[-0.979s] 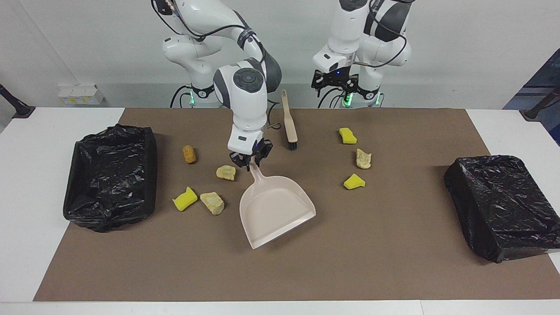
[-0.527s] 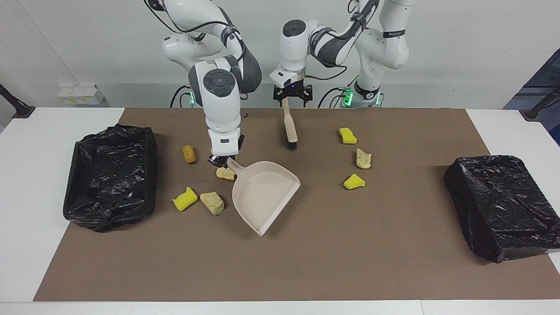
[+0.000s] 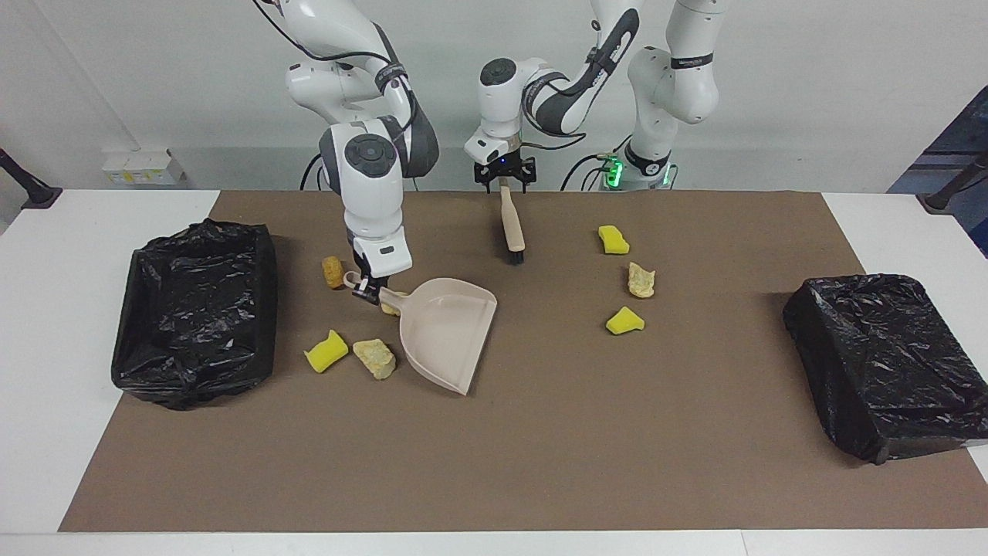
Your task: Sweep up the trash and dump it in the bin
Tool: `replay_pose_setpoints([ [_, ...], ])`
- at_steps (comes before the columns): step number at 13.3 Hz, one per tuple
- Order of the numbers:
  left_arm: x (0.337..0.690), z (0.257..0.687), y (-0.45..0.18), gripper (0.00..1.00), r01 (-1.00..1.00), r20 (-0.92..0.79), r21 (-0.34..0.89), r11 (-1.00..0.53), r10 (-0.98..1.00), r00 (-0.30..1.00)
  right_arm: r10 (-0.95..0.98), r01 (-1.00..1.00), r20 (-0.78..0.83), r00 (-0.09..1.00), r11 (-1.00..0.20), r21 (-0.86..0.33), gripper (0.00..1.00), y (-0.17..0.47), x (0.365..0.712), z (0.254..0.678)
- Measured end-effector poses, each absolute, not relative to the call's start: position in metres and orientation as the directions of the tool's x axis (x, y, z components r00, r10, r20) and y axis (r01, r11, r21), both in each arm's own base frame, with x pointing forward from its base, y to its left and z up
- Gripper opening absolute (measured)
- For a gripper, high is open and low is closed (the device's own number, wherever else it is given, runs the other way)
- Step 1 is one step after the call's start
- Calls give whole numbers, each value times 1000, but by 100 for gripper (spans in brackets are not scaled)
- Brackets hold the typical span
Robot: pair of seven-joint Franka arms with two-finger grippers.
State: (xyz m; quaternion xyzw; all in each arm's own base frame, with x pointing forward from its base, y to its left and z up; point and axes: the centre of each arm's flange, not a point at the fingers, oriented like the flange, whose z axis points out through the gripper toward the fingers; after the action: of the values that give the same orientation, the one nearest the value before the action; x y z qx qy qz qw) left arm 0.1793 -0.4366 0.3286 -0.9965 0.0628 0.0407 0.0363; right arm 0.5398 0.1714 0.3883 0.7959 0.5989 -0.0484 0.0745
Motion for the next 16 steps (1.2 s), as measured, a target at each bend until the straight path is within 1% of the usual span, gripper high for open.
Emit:
replay_pose_setpoints([
  [1, 181, 329, -436, 86, -125, -85, -67, -990, -119, 989, 951, 966, -171, 258, -252, 60, 33, 179, 534, 386],
  [2, 182, 329, -436, 73, -122, -85, -65, -990, -117, 990, 953, 969, -173, 247, -241, 60, 33, 184, 531, 385],
  [3, 183, 330, -435, 72, -119, -87, -68, -991, -113, 990, 954, 970, -175, 243, -236, 60, 33, 185, 530, 384],
  [4, 184, 330, -433, 62, -121, -94, -77, -990, -114, 989, 954, 970, -176, 242, -235, 59, 33, 185, 529, 383],
  [5, 186, 331, -429, 43, -145, -112, -98, -985, -134, 985, 954, 970, -178, 241, -235, 57, 33, 185, 529, 382],
  [6, 190, 335, -424, 31, -181, -133, -115, -977, -165, 977, 954, 971, -179, 240, -234, 55, 33, 185, 528, 381],
  [7, 200, 343, -418, 26, -209, -157, -128, -969, -188, 970, 955, 971, -179, 238, -232, 55, 33, 186, 528, 381],
  [9, 229, 372, -398, 26, -206, -205, -163, -965, -171, 964, 958, 975, -181, 221, -216, 52, 33, 189, 526, 380],
  [12, 286, 404, -352, 26, -98, -210, -212, -972, -52, 976, 966, 983, -183, 183, -178, 45, 33, 192, 525, 380],
  [14, 331, 405, -306, 26, 10, -196, -249, -968, 60, 979, 974, 991, -183, 135, -130, 40, 33, 196, 524, 380],
  [16, 363, 398, -253, 26, 103, -214, -320, -942, 178, 960, 979, 996, -184, 87, -83, 33, 33, 197, 524, 380],
])
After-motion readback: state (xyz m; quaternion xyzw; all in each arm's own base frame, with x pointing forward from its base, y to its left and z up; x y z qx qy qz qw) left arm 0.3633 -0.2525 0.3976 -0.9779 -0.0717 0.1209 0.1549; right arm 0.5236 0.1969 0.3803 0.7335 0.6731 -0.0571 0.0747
